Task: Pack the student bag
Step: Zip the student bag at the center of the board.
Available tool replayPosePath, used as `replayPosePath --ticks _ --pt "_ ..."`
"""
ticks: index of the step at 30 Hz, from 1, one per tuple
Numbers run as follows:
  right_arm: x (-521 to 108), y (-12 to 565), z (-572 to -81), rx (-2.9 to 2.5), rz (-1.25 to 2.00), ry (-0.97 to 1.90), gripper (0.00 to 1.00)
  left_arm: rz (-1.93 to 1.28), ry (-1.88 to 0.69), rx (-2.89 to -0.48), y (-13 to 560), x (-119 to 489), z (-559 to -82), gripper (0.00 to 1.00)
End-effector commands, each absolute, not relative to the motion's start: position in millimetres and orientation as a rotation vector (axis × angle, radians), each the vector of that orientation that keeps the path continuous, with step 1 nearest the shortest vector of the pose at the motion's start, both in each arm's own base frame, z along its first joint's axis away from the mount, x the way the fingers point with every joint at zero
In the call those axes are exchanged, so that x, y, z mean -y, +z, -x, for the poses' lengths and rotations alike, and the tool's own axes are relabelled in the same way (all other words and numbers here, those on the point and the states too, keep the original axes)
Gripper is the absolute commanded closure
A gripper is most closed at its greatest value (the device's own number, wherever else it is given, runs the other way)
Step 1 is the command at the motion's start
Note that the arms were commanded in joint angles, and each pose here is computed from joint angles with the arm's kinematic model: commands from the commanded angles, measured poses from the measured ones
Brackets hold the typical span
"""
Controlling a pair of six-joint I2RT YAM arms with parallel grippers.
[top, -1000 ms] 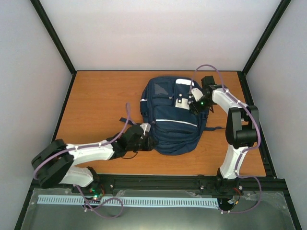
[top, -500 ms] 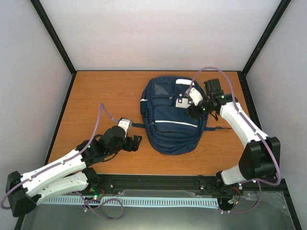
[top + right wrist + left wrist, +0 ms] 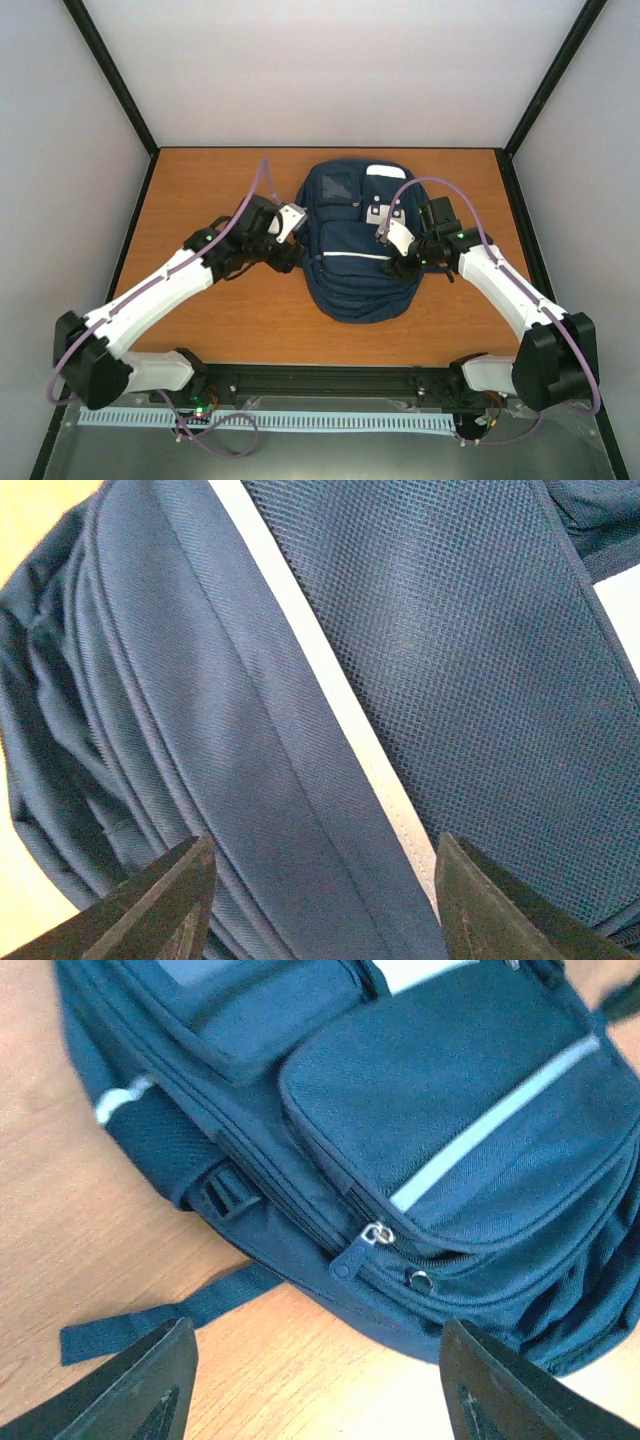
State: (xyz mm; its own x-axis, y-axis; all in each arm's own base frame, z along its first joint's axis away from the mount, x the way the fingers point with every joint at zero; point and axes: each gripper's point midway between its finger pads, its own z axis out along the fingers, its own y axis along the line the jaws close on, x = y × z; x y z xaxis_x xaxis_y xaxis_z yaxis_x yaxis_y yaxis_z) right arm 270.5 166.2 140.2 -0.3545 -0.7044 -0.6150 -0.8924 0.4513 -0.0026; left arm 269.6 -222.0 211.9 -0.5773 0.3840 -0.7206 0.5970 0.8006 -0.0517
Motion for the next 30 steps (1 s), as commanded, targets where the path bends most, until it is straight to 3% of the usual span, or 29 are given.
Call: replayPosePath --ticks 1,7,13,23,30 --pt "-169 138 -280 -2.14 1.276 0.413 0.39 -1.029 -0.44 -2.304 192 229 -261 0.31" --pt "-156 129 -286 -2.209 1.208 0.314 0.42 -1.116 -0.513 -2.244 173 236 -285 0.29" --pt "-158 117 -283 -2.242 1.219 0.347 0.45 -1.164 -0.669 -2.27 148 254 -304 0.45" --pt "-158 109 -281 -2.269 1.228 0.366 0.45 -1.27 -0.742 -2.19 137 270 -307 0.42" --pt "-159 105 -279 -2.286 1.233 0.388 0.45 -1.296 -0.78 -2.219 124 274 -307 0.48"
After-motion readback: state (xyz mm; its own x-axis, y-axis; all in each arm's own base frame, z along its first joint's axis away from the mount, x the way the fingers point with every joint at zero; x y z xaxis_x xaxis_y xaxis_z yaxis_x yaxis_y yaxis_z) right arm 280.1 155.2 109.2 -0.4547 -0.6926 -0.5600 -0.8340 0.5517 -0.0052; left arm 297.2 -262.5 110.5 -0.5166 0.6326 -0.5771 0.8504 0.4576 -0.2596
